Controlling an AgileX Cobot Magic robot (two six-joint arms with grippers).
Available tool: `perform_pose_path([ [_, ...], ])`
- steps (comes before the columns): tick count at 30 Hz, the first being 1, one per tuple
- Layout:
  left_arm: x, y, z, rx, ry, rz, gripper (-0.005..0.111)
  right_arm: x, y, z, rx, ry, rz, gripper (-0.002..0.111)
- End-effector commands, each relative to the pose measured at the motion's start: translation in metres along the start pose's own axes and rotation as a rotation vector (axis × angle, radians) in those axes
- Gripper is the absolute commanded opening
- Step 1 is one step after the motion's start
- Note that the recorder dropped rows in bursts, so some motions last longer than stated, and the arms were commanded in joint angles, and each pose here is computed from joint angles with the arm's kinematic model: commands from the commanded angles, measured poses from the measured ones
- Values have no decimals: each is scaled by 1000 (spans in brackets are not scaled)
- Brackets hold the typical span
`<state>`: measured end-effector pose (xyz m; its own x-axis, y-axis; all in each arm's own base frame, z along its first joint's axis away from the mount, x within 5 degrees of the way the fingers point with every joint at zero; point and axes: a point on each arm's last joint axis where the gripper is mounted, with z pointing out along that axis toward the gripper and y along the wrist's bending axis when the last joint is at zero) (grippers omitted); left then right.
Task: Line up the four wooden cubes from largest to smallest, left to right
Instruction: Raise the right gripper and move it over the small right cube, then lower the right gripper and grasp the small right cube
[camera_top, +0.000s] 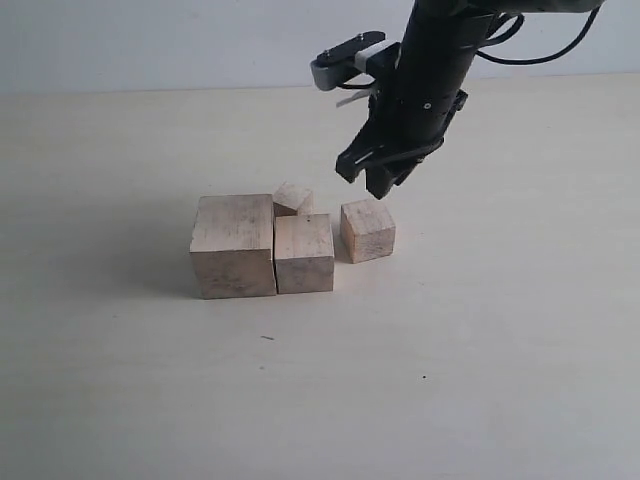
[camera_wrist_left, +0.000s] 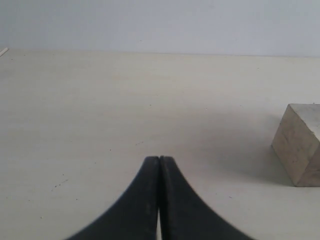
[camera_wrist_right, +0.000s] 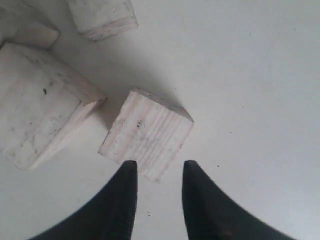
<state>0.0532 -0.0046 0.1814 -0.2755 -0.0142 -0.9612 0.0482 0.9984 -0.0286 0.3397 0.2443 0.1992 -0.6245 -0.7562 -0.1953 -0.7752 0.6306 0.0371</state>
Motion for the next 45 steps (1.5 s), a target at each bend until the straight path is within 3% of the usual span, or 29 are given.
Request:
perform_pose_path([
  [1, 0, 0, 0, -4, -14, -1, 0, 1, -5, -3, 66, 5, -173, 36],
  [9, 0, 0, 0, -4, -14, -1, 0, -5, -7, -4, 95, -58, -182, 36],
  [12, 0, 0, 0, -4, -14, -1, 0, -7, -2, -3, 31, -82, -14, 35],
  [15, 0, 0, 0, -4, -14, -1, 0, -6, 4, -3, -39, -71, 253, 35],
  [19, 0, 0, 0, -4, -14, -1, 0, -3, 1, -3, -9, -41, 293, 35],
  [25, 0, 0, 0, -4, -14, -1, 0, 3, -7, -3, 88, 17, 150, 40],
  [32, 0, 0, 0, -4, -14, -1, 0, 17, 2, -5, -5, 180, 34, 70],
  [36, 0, 0, 0, -4, -14, -1, 0, 17, 1, -4, -16, 173, -159, 82],
  [42, 0, 0, 0, -4, -14, -1, 0, 2, -4, -3, 45, 29, -533, 84],
  [45, 0, 0, 0, -4, -14, -1, 0, -1, -5, -3, 65, -2, -627, 84],
])
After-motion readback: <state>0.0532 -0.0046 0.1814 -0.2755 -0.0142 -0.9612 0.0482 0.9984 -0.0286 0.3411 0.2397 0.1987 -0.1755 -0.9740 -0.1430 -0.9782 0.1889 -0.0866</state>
